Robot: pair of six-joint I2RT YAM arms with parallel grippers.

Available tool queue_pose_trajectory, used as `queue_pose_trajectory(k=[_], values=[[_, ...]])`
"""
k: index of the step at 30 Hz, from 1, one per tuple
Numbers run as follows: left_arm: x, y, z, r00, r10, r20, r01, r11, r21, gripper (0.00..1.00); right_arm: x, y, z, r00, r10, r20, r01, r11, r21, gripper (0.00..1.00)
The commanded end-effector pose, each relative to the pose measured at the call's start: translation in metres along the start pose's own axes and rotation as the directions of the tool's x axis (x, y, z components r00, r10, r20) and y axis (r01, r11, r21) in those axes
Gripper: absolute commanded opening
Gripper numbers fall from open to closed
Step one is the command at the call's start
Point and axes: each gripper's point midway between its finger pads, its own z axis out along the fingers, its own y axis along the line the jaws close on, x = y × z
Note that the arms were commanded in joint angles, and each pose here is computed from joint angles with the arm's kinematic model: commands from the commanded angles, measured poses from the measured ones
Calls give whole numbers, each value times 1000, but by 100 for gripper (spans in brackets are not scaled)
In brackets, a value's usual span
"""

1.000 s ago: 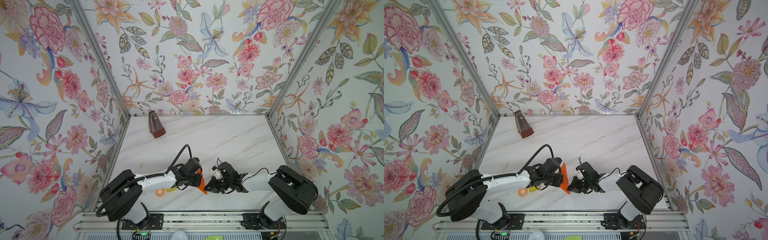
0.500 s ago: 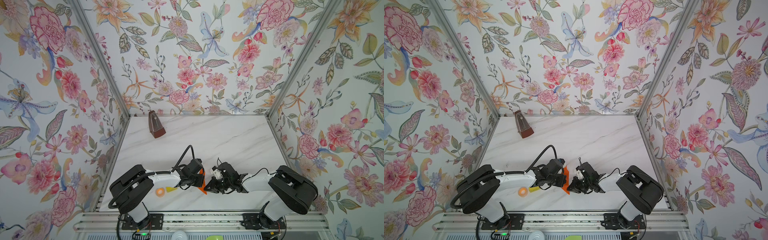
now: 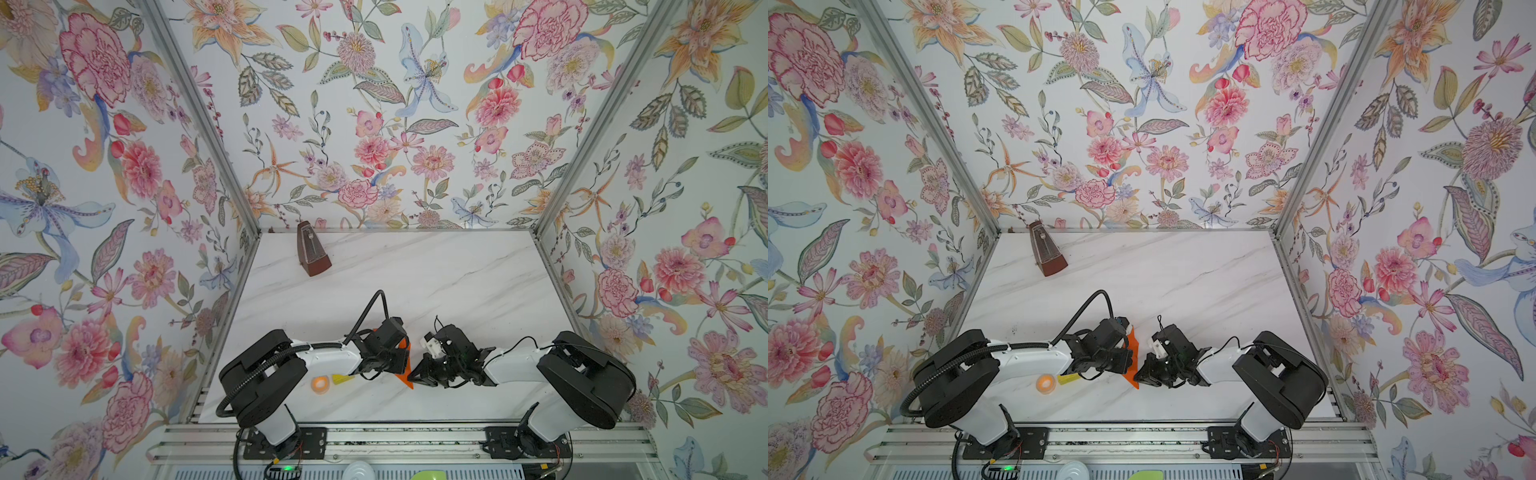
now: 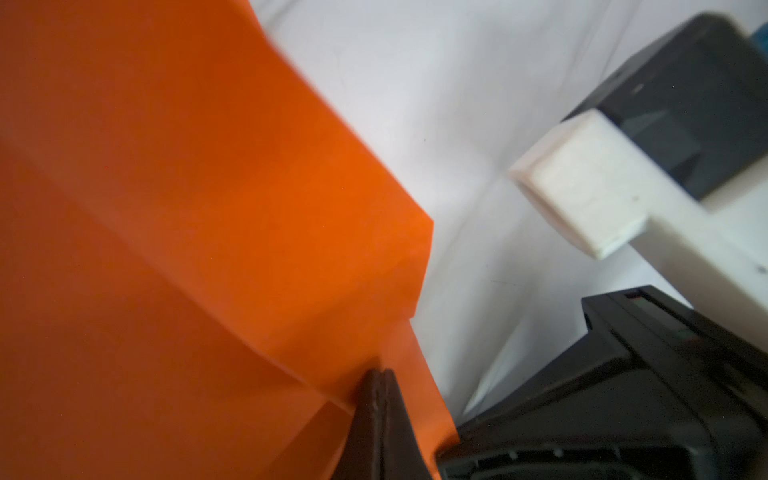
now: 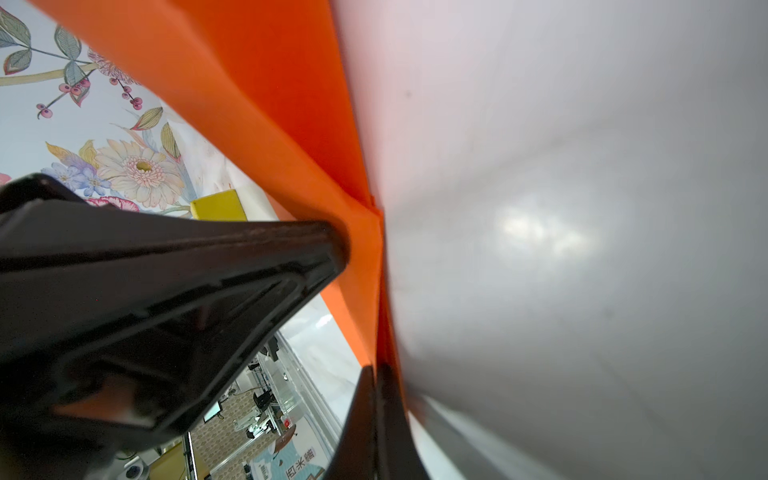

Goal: Fold a paper plane with a square sheet of paper (fold left side to right side)

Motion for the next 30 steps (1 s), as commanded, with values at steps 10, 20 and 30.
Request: queue_pose_trajectory(k=[10, 20, 30], values=[[28, 59, -1, 995, -97, -22, 91, 976, -200, 0, 24, -59, 0, 992, 126, -24, -118, 969, 218, 0], [36, 67, 3, 984, -175, 10, 175, 974, -146, 0, 24, -62, 2, 990, 142, -26, -132, 962, 240, 4], [45, 73, 9, 981, -193, -13, 189, 971, -147, 0, 15, -45, -13, 993, 118, 24, -120, 961, 249, 14]])
